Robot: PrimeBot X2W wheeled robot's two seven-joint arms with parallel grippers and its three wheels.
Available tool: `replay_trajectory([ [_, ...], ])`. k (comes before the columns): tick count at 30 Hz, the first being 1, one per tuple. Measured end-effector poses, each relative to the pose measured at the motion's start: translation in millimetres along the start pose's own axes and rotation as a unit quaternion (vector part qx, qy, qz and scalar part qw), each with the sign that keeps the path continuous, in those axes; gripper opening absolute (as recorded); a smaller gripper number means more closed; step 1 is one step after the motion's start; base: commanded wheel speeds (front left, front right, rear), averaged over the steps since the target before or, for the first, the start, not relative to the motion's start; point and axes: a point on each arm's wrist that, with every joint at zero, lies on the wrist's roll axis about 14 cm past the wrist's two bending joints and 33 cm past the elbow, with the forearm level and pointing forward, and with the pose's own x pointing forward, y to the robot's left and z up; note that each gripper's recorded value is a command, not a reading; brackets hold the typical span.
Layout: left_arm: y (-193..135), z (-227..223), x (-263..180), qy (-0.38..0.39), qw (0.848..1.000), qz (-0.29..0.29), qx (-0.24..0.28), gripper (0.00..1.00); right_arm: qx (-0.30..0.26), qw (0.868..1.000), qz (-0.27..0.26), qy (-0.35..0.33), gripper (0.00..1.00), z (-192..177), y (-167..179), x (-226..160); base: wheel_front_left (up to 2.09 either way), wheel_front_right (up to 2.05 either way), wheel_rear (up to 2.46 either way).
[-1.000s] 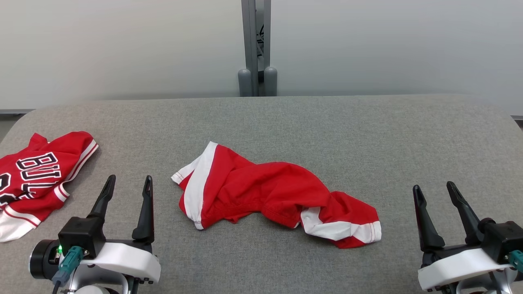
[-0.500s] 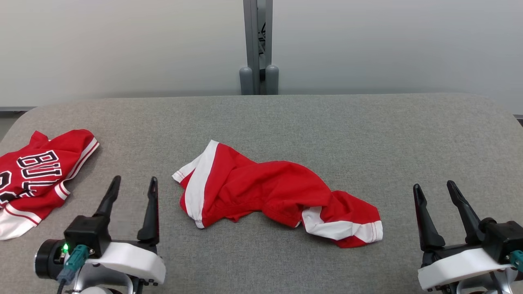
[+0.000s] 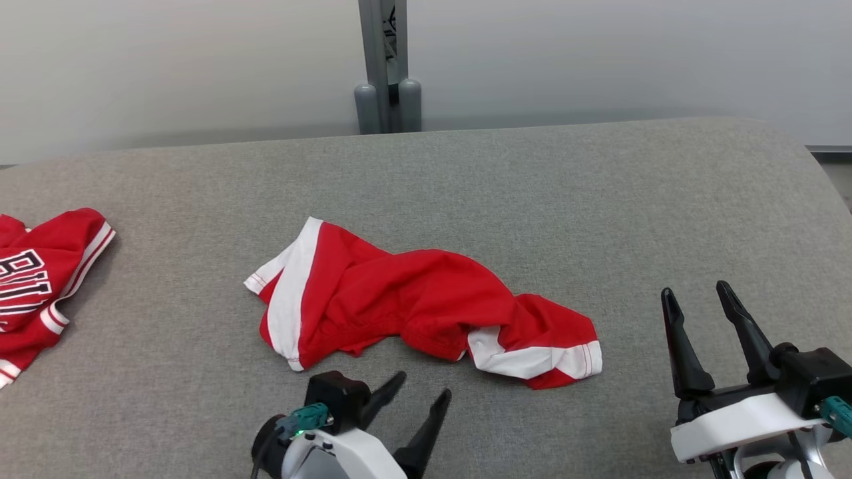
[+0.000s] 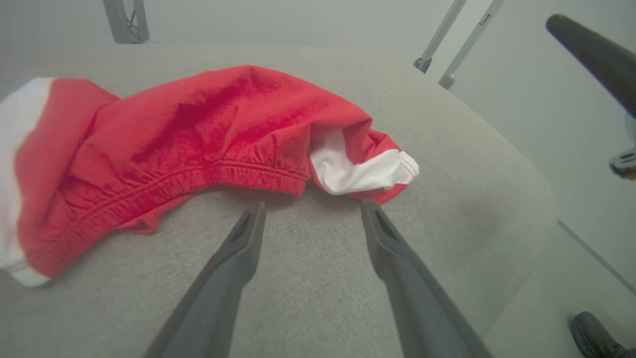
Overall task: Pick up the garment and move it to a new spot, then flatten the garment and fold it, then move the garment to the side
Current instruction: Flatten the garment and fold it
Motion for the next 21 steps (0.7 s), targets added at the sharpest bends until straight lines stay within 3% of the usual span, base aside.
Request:
replay_trajectory([
  [3, -16.1, -24.1, 12.0, 0.048, 0.998, -0.038, -0.019, 0.90, -0.001, 1.000, -0.004, -0.001, 1.00, 0.3, -2.7, 1.4, 0.00, 0.00, 0.00],
  [6, -20.2, -39.7, 24.8, 0.080, 0.995, -0.055, -0.031, 1.00, -0.003, 1.000, -0.012, 0.000, 1.00, -1.1, -8.7, 1.6, 0.00, 0.00, 0.00],
  [20, 13.1, -51.2, 75.6, 0.086, 0.995, -0.033, -0.041, 1.00, -0.003, 0.998, -0.054, 0.017, 1.00, -15.2, -35.9, -2.2, 0.00, 0.00, 0.00],
  [21, 15.2, -51.2, 77.3, 0.085, 0.995, -0.031, -0.041, 0.95, -0.004, 0.998, -0.056, 0.016, 1.00, -15.6, -37.4, -2.7, 0.00, 0.00, 0.00],
])
